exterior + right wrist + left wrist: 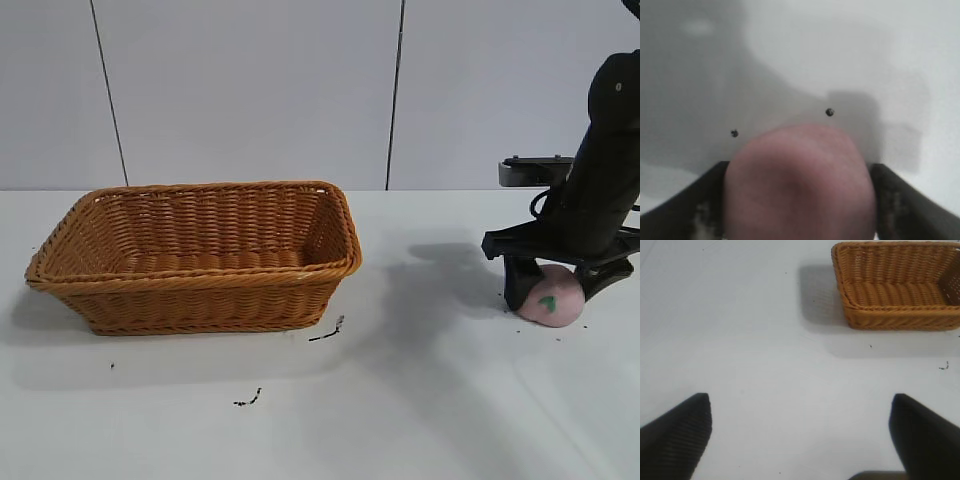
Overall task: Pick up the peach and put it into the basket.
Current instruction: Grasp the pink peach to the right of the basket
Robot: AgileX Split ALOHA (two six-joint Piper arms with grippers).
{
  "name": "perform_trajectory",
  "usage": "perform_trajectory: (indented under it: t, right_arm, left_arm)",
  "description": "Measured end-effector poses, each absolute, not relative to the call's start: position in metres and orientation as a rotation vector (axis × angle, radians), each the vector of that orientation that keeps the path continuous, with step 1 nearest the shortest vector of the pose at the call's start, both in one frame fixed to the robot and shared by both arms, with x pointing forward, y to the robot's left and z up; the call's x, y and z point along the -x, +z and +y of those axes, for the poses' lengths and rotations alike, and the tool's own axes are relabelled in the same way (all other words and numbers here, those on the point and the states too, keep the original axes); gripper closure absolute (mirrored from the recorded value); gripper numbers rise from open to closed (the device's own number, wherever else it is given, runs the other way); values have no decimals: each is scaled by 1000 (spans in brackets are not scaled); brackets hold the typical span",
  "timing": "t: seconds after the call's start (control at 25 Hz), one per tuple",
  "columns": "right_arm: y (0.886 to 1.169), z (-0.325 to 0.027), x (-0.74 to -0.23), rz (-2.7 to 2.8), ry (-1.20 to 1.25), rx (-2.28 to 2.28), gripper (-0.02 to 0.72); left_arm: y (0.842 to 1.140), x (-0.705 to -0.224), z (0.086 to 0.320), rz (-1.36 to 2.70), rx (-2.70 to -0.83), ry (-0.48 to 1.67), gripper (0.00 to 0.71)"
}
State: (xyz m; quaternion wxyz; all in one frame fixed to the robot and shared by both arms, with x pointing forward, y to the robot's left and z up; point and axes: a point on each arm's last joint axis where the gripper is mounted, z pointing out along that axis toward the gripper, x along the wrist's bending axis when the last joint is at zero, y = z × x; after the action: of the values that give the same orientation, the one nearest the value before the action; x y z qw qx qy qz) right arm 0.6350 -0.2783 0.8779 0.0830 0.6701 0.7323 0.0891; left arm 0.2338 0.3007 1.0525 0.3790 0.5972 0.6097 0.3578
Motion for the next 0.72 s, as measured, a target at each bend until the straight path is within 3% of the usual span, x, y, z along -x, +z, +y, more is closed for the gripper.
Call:
perform_trajectory:
  t: [0.08,0.12,0.32,0.72]
  right_arm:
    - [883,-279,-635,2184,270,-1991,663]
    - [885,-279,-635,2185,270,-1987,707]
    - [911,-279,-632,2171,294,-1964,712]
    - [1046,-279,-623,2052,478,-1862,712]
  left_arm:
    - [1052,-234,301,1558,-1526,914,17]
    - [1052,-234,301,1558,-1526,914,17]
    - [1052,-234,301,1558,-1526,914,17]
    - [1052,-234,301,1558,-1526,914,17]
